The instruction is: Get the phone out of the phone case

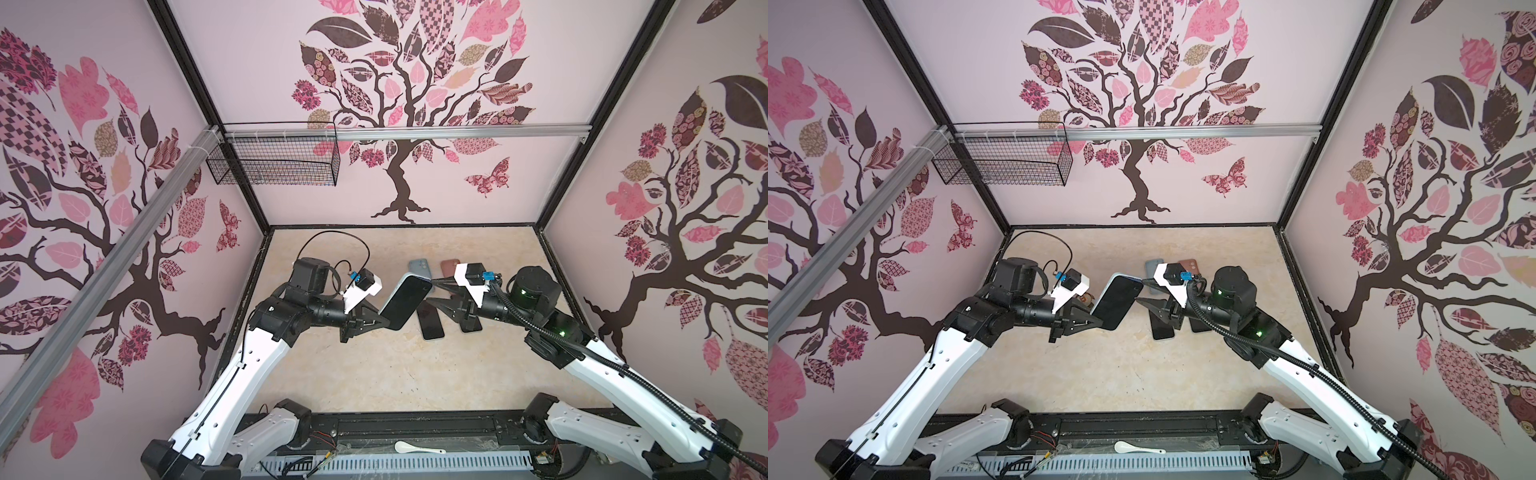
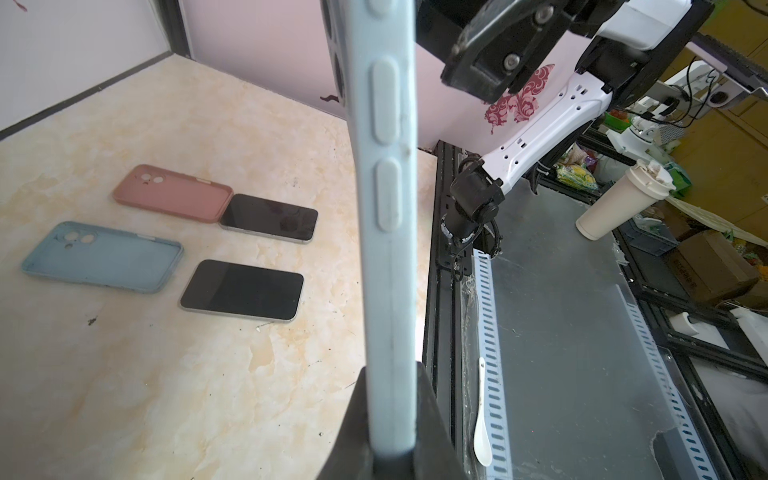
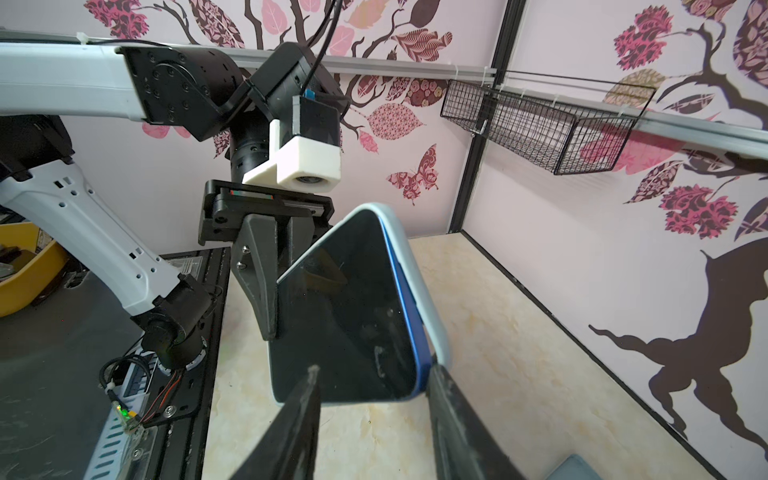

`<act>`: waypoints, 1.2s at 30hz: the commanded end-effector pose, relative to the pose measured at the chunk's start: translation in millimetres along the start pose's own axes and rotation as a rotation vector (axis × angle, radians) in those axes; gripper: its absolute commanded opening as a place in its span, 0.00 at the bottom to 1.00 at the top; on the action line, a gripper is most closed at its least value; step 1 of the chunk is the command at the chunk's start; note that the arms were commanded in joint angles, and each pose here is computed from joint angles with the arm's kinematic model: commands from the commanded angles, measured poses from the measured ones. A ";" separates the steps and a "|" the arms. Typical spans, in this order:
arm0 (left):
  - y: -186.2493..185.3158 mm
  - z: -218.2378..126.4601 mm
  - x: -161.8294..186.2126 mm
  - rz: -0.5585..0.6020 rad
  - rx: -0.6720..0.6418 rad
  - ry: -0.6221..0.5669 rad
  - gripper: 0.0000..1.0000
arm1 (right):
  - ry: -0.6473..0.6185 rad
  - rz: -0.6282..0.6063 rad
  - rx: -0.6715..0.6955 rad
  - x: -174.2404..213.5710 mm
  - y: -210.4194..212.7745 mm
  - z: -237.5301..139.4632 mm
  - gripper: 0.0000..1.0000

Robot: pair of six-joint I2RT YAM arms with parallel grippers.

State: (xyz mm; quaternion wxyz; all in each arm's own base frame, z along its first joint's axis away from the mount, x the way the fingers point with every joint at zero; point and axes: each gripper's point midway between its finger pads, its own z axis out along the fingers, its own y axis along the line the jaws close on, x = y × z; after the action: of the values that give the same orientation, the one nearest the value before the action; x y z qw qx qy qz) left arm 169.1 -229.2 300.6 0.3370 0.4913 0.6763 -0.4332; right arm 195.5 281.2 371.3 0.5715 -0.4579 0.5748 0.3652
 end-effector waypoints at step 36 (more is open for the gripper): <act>-16.8 -3.7 -66.1 0.164 0.061 -0.278 0.00 | -0.177 0.039 -0.601 -16.9 95.3 -14.2 0.39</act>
State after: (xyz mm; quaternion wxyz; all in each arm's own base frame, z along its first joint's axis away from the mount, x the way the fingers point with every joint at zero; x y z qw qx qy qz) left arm 151.5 -244.0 322.3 0.3692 0.5063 0.6157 -0.4778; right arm 142.6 294.2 397.3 0.5472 -0.5256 0.4408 0.4795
